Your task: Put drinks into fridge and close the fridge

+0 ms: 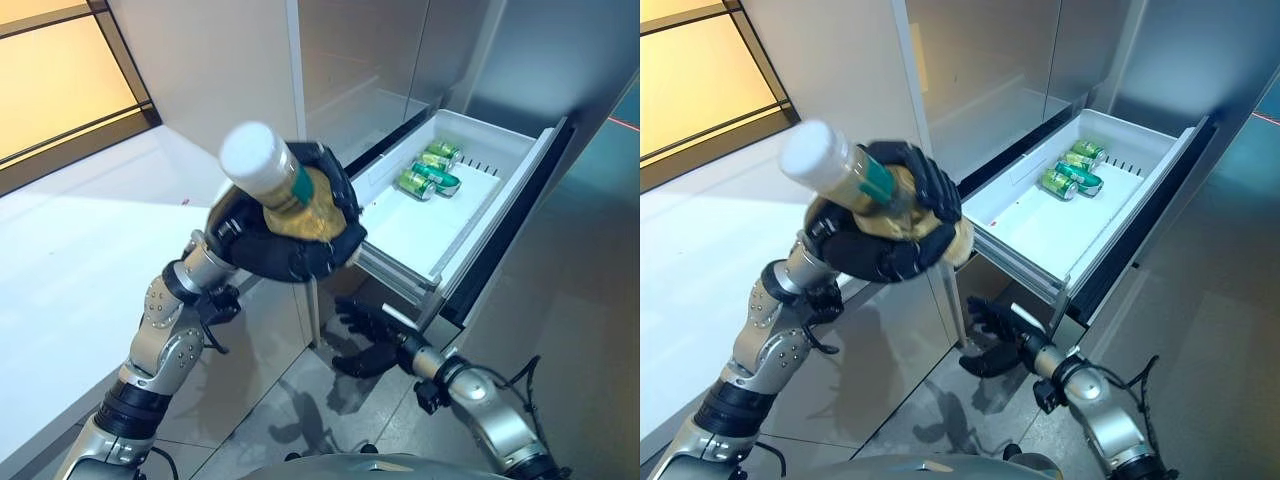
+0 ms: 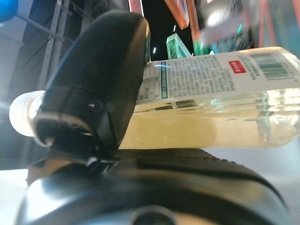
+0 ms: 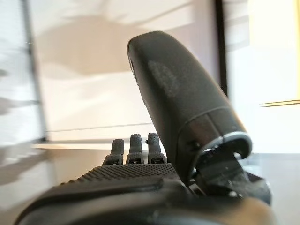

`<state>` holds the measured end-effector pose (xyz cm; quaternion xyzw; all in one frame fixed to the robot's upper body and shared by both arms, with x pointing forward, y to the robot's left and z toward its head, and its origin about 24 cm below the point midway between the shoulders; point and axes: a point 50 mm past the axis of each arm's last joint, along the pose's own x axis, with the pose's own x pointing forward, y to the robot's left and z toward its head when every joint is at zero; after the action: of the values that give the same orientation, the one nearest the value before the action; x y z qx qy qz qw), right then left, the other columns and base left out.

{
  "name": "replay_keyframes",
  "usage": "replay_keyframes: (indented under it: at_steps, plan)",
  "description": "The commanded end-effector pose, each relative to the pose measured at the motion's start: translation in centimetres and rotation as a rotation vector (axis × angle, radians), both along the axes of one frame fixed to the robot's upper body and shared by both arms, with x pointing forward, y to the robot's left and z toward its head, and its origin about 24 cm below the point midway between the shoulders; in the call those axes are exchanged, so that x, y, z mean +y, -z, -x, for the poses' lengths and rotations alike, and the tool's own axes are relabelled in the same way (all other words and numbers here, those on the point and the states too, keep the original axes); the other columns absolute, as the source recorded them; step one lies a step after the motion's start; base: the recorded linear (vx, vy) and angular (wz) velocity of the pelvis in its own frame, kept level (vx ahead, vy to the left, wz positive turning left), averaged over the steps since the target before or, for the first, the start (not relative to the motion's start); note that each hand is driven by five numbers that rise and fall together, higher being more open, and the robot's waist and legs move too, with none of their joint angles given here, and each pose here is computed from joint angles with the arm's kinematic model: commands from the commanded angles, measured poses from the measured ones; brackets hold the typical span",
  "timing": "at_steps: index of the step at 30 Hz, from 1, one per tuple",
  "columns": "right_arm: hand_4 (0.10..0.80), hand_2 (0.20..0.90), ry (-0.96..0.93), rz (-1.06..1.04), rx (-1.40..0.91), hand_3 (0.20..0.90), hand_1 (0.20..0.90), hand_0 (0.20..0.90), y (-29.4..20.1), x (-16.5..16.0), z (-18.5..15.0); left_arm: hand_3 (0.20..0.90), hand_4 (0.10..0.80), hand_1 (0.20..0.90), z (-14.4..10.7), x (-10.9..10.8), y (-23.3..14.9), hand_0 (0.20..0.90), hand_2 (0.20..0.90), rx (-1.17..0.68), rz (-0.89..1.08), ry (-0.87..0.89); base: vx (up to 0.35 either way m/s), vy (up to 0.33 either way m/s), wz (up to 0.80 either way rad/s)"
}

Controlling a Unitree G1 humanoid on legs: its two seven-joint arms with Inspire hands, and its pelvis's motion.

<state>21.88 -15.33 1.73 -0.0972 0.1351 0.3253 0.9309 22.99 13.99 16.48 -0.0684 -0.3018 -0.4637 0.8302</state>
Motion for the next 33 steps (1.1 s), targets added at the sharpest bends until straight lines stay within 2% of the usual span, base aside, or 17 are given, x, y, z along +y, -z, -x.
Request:
replay_keyframes:
  at_steps: [1,13,20,22,33]
  plan:
    - [0.800,0.900,-0.122,-0.217,-0.307,0.900,0.900,0.900,-8.0,1.3,-2.8,0.200,0.100,0.300,-0.5,-0.4,-2.2,0.300,0.300,-0.112,0.063,0.034,0.000,0.000,0.00]
    - [0.800,0.900,-0.401,-0.327,-0.327,0.900,0.900,0.900,-12.5,1.9,-2.6,0.200,0.100,0.300,-1.4,-1.4,0.1,0.300,0.300,0.006,-0.054,0.026,0.001,-0.016,0.00]
    - [0.800,0.900,-0.542,-0.317,-0.280,0.900,0.900,0.900,-13.2,3.0,-2.3,0.200,0.100,0.300,-2.1,-1.8,0.3,0.300,0.300,0.035,-0.060,-0.009,0.000,-0.005,0.00]
    - [0.800,0.900,-0.588,-0.257,-0.317,0.900,0.900,0.900,-13.5,3.1,-2.2,0.200,0.100,0.300,-2.4,-1.8,0.3,0.300,0.300,0.038,-0.064,-0.030,0.000,0.000,0.00]
    - [0.800,0.900,-0.619,-0.227,-0.355,0.900,0.900,0.900,-15.2,3.0,-2.7,0.200,0.100,0.300,-3.5,-1.1,0.6,0.300,0.300,0.063,-0.033,-0.129,0.000,0.000,0.00]
